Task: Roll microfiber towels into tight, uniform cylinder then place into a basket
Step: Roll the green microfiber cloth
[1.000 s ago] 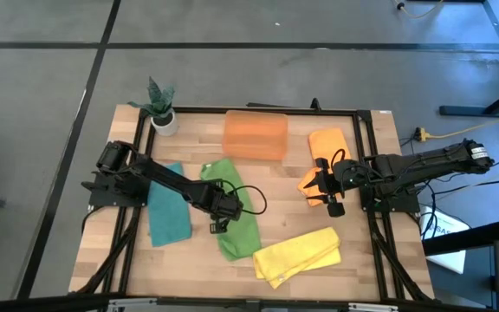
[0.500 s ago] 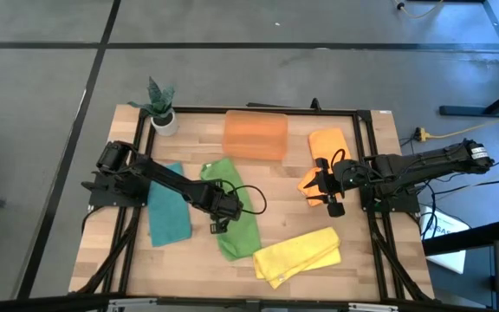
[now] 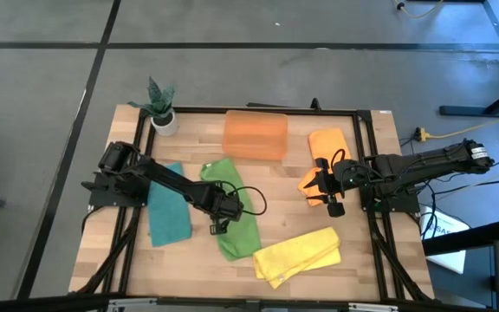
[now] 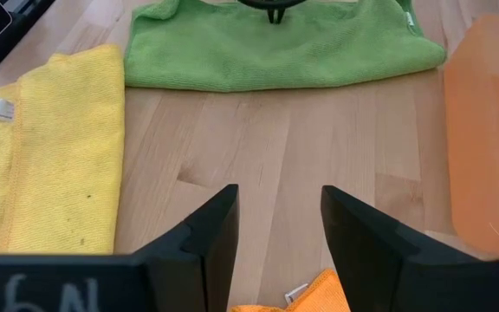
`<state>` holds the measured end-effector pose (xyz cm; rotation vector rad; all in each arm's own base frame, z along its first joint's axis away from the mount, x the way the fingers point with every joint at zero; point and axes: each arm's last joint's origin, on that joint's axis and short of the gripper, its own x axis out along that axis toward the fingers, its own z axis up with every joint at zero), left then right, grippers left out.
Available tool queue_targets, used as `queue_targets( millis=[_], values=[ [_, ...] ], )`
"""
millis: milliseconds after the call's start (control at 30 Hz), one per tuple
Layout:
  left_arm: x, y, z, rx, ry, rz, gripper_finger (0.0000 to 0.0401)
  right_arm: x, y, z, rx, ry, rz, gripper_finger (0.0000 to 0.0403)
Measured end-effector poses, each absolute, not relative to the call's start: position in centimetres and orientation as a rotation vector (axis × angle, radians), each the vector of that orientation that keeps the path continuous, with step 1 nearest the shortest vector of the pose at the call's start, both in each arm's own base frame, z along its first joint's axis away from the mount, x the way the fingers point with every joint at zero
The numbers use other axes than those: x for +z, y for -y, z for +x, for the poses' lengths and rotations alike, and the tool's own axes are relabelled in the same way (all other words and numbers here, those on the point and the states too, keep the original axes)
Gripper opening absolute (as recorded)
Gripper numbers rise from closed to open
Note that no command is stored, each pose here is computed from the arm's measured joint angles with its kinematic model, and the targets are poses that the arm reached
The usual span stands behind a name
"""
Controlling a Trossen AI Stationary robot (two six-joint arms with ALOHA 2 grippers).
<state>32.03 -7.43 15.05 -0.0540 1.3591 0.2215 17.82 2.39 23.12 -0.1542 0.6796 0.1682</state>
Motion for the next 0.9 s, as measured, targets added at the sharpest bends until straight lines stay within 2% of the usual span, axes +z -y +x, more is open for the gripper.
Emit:
queue_targets(
  millis=[300,433,767,900],
  values=[
    [15.0,7.4,31.9,0.226,-1.374,-0.05,0.0001,23.1,-2.4,17.8,0.168,-0.68,-0.154,0.0166],
    [15.1,7.4,31.9,0.224,-1.376,-0.047,0.0011,23.1,-2.4,17.8,0.168,-0.68,-0.154,0.0166],
    [17.5,7.8,33.0,0.228,-1.348,0.003,0.0002,23.1,-2.4,17.8,0.168,-0.68,-0.154,0.0166],
    [17.5,7.8,33.0,0.232,-1.352,0.0,0.0012,23.1,-2.4,17.8,0.168,-0.68,-0.154,0.0166]
  ],
)
